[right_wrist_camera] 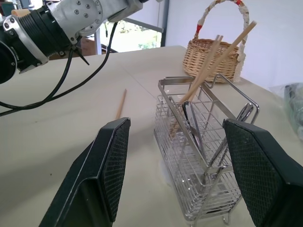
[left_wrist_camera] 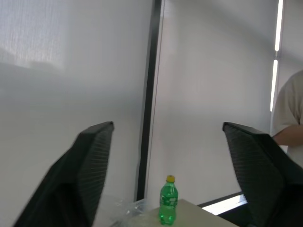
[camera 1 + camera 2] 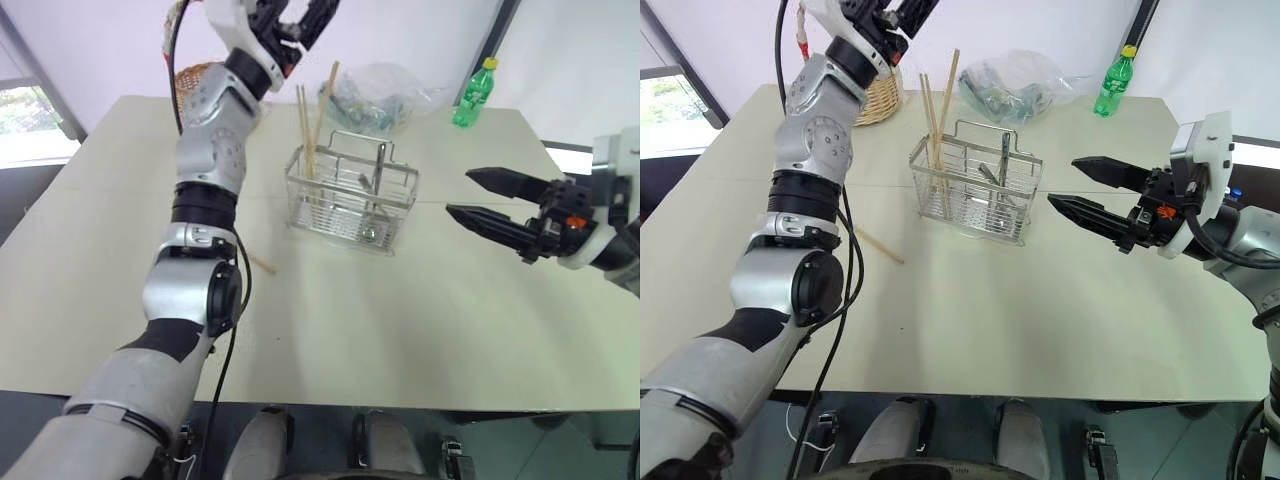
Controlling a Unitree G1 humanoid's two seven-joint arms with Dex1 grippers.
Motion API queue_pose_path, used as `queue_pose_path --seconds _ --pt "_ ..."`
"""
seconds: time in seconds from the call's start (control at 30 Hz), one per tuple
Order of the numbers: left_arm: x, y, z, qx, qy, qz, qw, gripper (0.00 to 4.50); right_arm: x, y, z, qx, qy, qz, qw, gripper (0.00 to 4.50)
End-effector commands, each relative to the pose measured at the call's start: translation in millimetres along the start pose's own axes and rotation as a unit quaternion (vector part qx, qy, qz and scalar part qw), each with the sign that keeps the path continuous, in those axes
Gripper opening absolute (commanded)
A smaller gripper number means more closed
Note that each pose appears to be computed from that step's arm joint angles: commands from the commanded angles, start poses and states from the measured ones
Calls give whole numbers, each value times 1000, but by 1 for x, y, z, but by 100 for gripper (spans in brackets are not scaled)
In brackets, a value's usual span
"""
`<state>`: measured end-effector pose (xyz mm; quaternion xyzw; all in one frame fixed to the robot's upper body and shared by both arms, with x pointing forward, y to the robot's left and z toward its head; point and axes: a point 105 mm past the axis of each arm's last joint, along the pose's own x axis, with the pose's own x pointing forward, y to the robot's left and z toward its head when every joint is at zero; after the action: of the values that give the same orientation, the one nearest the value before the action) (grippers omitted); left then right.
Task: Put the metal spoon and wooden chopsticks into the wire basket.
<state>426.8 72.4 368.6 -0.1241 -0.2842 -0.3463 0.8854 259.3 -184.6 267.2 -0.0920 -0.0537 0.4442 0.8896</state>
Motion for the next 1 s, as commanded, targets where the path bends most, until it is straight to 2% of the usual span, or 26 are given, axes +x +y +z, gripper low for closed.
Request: queue_pose_path --seconds 0.03,0.13,0.23,0.3,0.37,0.43,0.57,0.7,0.87,1.0 --pt "0 5 31 20 -24 16 999 445 1 0 12 -22 -18 2 1000 321" --pt "-3 18 40 32 1 65 997 445 4 0 13 -23 -20 6 1000 321" --pt "-20 62 46 16 59 222 973 445 7 1 10 -27 -15 17 999 321" --pt "-50 95 33 -21 121 349 929 445 8 4 7 -29 -8 29 999 321" --pt "-85 115 12 -44 202 439 874 445 10 7 3 -32 2 41 999 321" --pt "-116 122 -6 -64 265 494 826 445 12 12 -2 -29 8 53 998 321" --pt "-168 121 -43 -97 346 555 751 445 18 25 -11 -22 12 80 996 321" --pt "-196 117 -74 -106 397 583 701 445 24 31 -14 -12 3 91 996 321" --pt "-209 117 -102 -102 429 600 667 445 27 37 -17 -4 2 100 995 321" --pt "-214 121 -111 -86 433 617 652 445 26 41 -18 1 1 100 995 321"
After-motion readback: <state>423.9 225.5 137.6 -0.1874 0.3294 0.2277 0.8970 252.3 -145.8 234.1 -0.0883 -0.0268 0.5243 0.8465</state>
